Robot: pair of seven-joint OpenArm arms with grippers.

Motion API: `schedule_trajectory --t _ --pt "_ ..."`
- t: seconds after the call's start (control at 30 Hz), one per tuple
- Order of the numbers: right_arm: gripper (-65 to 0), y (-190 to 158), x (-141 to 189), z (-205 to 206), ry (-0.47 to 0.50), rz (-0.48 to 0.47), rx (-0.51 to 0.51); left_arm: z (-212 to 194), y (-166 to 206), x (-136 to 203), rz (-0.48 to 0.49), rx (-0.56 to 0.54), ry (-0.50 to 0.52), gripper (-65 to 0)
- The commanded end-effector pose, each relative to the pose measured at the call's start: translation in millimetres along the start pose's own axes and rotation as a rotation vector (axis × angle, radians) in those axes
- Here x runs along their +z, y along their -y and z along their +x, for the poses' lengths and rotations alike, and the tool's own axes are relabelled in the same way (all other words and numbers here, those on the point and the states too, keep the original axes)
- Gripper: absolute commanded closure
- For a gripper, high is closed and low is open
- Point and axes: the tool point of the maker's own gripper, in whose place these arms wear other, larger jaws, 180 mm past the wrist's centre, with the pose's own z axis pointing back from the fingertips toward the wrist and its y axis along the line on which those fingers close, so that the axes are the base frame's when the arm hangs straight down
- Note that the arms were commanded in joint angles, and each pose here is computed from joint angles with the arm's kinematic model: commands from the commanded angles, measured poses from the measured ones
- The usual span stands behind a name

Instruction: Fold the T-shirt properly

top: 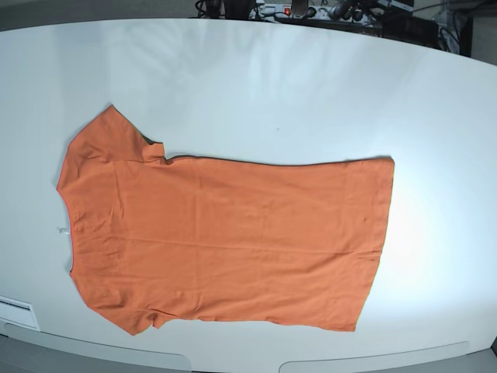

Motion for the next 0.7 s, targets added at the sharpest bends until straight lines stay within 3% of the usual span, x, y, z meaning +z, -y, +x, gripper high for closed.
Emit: schedule_trajectory --t 0.0,0.17,0.3,0.43,0.6,0.67 --pt "0.0 6.3 16.3 -4.0 -0.001 -0.052 0.038 7.0 4.0 16.2 0.004 -0.038 0.03 0.0" --pt "0.0 22.7 84.2 27.1 0.113 -0.265 0.152 52.4 -20.3 81.3 0.157 -0.177 0.168 0.0" --pt "0.0 62.7 139.6 72.0 0.247 -0.497 0.185 93.6 -51.0 126.1 0.314 -0.243 0.281 0.0" --pt "0.0 104.7 188.4 89.3 0.323 -0.721 0.186 131.1 -83.1 166.8 0.456 -0.274 0.4 0.0" --pt "0.0 139.8 229.5 98.0 0.406 -0.875 0.198 160.1 -124.9 201.4 0.612 -0.334 0.484 0.0" --pt "0.0 151.9 247.3 119.0 0.499 -0.924 0.201 177.6 -138.2 215.8 0.665 -0.374 0.532 0.0"
